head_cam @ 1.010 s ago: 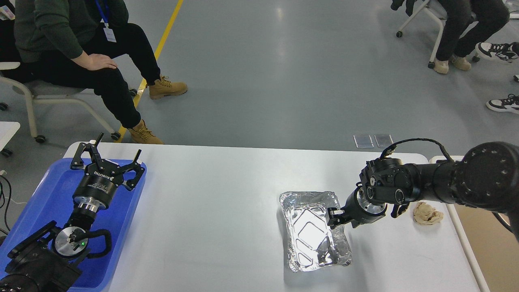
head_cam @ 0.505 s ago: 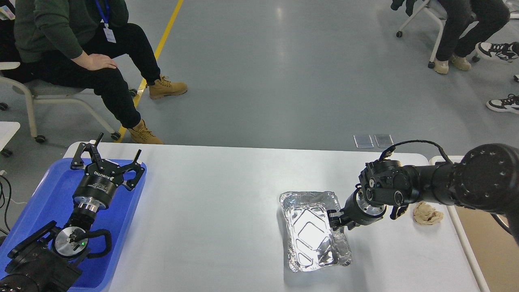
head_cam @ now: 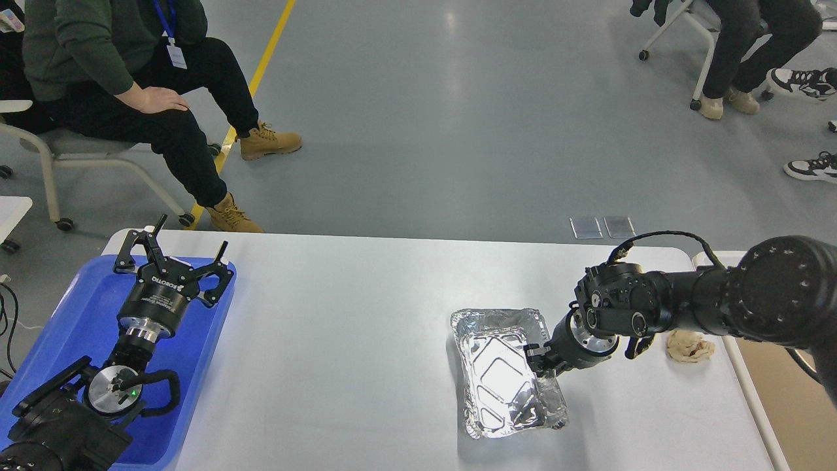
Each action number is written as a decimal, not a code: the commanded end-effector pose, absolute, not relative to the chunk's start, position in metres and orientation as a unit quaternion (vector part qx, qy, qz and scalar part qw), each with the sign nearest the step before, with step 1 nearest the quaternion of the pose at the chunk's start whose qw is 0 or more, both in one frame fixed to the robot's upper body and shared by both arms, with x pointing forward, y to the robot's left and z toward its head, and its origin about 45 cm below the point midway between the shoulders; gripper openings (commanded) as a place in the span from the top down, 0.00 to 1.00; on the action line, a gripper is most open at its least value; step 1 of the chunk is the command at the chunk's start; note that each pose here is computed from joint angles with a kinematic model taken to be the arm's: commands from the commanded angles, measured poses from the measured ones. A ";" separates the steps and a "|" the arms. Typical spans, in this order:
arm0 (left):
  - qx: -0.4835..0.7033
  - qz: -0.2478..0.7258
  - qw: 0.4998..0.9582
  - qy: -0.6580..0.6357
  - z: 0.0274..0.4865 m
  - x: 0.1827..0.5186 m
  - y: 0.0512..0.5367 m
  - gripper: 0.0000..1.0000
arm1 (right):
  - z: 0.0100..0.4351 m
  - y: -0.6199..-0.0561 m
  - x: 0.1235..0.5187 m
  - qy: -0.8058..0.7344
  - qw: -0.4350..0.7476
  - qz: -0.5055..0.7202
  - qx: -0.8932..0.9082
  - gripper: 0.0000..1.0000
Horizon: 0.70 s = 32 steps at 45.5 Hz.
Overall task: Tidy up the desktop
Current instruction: 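Close the right gripper on the foil tray's edge, then lift the foil tray with the right gripper toward the bin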
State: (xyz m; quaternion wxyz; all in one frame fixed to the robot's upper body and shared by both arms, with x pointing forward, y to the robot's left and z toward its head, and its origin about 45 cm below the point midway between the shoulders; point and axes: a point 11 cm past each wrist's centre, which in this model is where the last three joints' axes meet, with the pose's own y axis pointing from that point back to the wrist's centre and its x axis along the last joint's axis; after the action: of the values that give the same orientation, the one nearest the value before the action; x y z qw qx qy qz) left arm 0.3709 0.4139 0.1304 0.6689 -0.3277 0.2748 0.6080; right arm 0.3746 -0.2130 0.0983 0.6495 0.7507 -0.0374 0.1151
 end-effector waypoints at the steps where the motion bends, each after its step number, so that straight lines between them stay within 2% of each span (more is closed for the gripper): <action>1: -0.328 0.608 0.669 0.275 0.130 0.371 0.414 0.01 | 0.097 -0.211 0.373 -0.036 0.648 0.115 0.752 0.97; 2: -0.328 0.608 0.669 0.275 0.130 0.371 0.414 0.01 | 0.096 -0.210 0.373 -0.036 0.647 0.114 0.753 1.00; 18: -0.327 0.608 0.669 0.275 0.130 0.371 0.414 0.01 | 0.108 -0.208 0.381 -0.041 0.646 0.126 0.752 1.00; 32: -0.327 0.608 0.669 0.275 0.130 0.371 0.414 0.01 | 0.162 -0.232 0.400 -0.061 0.655 0.135 0.741 1.00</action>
State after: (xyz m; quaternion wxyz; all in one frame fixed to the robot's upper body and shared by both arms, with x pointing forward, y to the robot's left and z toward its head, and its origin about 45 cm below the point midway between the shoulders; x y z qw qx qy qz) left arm 0.3709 0.4137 0.1303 0.6693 -0.3272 0.2753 0.6076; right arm 0.3896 -0.2153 0.1250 0.6489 0.7481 -0.0480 0.1300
